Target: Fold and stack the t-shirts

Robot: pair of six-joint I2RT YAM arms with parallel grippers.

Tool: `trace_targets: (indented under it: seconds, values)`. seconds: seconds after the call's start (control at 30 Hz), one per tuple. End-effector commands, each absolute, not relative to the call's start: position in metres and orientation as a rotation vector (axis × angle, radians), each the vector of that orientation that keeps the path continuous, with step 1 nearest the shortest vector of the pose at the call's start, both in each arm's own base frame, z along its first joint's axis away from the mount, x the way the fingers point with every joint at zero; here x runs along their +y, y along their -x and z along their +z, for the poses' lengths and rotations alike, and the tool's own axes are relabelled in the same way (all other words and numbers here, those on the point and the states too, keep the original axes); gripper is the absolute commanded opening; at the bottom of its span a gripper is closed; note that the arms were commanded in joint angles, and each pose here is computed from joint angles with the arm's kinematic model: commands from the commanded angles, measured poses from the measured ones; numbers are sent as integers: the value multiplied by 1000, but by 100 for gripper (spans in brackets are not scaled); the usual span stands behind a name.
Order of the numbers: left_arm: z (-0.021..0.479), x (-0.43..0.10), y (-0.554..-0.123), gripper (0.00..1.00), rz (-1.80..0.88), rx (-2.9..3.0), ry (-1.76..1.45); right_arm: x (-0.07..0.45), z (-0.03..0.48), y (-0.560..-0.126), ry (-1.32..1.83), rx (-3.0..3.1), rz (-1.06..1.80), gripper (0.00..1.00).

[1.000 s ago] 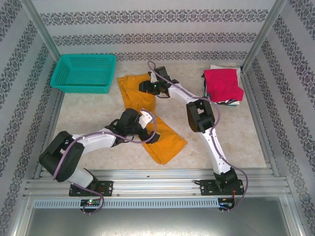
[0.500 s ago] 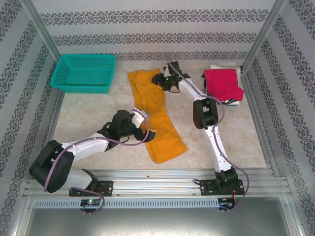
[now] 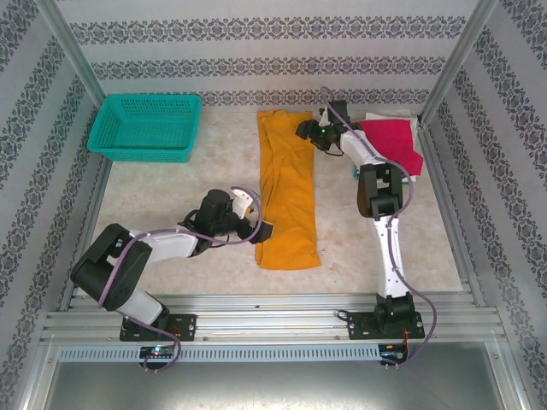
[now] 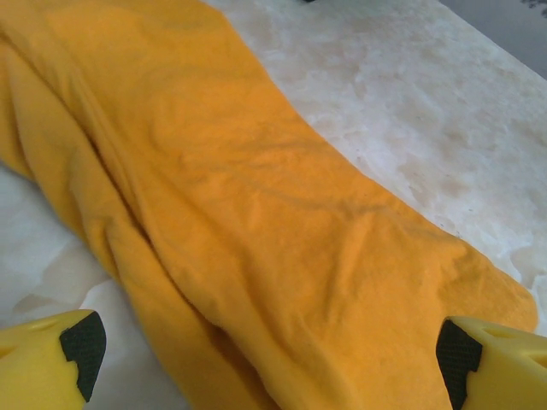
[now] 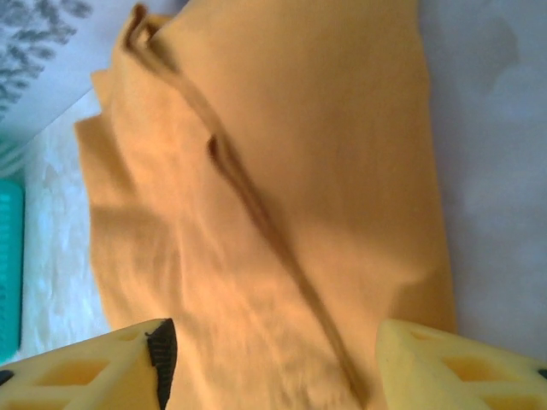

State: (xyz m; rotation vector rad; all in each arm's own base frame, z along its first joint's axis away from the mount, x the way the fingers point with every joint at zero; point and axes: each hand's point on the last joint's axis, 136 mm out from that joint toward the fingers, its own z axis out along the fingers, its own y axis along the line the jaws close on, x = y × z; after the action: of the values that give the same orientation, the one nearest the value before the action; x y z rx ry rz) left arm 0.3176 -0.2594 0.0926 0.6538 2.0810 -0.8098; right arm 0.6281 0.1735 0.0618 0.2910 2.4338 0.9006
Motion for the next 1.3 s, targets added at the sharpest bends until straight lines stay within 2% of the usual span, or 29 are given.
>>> trace_targets:
  seconds: [0.0, 0.13, 0.4, 0.53, 0.63, 0.77, 0.9, 1.0, 1.17, 1.27]
  values:
    - [114, -264, -341, 100, -891, 2051, -521, 186, 153, -619, -22, 2214, 854, 66]
    - [120, -253, -353, 100, -901, 2024, -467, 183, 162, -569, 165, 2187, 765, 68]
    - [136, -215, -345, 100, -692, 1976, -639, 175, 148, -444, 622, 2229, 397, 76]
    - [143, -179, -343, 100, -539, 2011, -617, 201, 130, -369, 962, 2213, 296, 78]
    - [148, -166, -334, 100, -478, 2035, -631, 238, 114, -293, 1374, 2148, 434, 77]
    - [148, -154, -323, 100, -409, 2030, -655, 258, 94, -223, 1704, 2087, 549, 76]
    - [151, -149, -313, 100, -392, 1995, -663, 270, 82, -194, 1866, 2054, 569, 73]
    - [153, -147, -308, 100, -383, 1974, -666, 268, 63, -183, 1974, 2085, 532, 67]
    - [152, -144, -305, 100, -365, 1967, -669, 264, 35, -177, 2073, 2135, 456, 56]
    - [150, -145, -306, 100, -375, 1962, -663, 263, 23, -183, 2087, 2153, 399, 56]
